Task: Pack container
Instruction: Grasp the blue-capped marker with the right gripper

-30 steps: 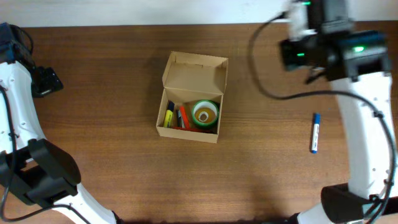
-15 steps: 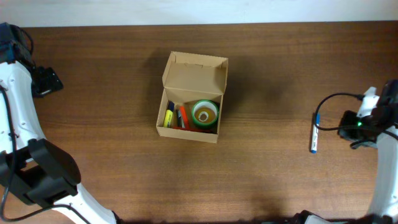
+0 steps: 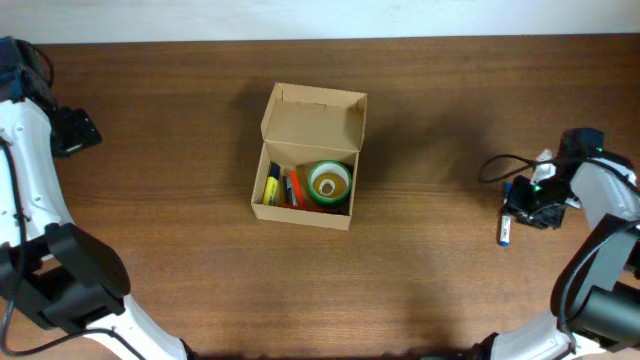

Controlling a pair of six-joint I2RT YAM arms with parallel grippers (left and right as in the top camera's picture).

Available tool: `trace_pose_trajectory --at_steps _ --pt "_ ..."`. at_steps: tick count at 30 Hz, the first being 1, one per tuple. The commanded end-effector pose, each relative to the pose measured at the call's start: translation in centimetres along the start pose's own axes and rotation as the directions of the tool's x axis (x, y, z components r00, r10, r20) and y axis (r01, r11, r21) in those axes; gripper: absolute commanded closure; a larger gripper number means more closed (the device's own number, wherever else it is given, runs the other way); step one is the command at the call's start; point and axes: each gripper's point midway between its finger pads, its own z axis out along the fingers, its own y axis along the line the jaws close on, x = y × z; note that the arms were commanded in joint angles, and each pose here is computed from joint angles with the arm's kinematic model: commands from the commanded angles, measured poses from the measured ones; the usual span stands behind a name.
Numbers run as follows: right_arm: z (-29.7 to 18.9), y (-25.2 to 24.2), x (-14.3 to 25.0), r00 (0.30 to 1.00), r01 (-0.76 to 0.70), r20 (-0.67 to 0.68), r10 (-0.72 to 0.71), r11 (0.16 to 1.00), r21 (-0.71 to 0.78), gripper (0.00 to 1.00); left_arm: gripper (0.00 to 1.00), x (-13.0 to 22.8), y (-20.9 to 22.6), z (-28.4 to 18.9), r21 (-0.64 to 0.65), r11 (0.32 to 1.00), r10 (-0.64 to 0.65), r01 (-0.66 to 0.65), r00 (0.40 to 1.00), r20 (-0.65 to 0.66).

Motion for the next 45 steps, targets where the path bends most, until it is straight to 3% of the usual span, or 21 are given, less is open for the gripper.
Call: trace_pose_trajectory --at_steps 1,7,13,20,29,45 --pt "1.4 1.9 0.4 0.996 0.084 -0.032 -0.085 0.996 -0.034 0.68 0.0 0.0 0.3 -0.1 -0.001 1.0 0.009 -0.009 1.0 0.004" --pt "2.7 1.3 -0.1 0.994 0.106 -0.037 -0.105 0.994 0.01 0.67 0.0 0.0 0.3 -0.1 -0.001 1.0 0.009 -0.009 1.0 0.004" --pt "2.6 2.3 0.1 0.984 0.174 -0.04 -0.176 0.984 -0.047 0.65 0.0 0.0 0.3 -0.1 -0.001 1.0 0.009 -0.009 1.0 0.004" --pt "-1.2 2.4 -3.5 0.982 0.187 0.032 -0.187 0.982 0.008 0.61 0.0 0.0 0.3 -0.1 -0.001 1.0 0.009 -0.009 1.0 0.003" --pt "-0.6 0.2 -3.0 0.978 0.211 -0.024 -0.209 0.971 0.117 0.59 0.0 0.0 0.3 -0.1 -0.001 1.0 0.009 -0.009 1.0 0.004" --pt "2.7 -0.5 -1.1 0.972 0.196 -0.148 -0.18 0.975 0.104 0.64 0.0 0.0 0.3 -0.1 -0.001 1.0 0.009 -0.009 1.0 0.004"
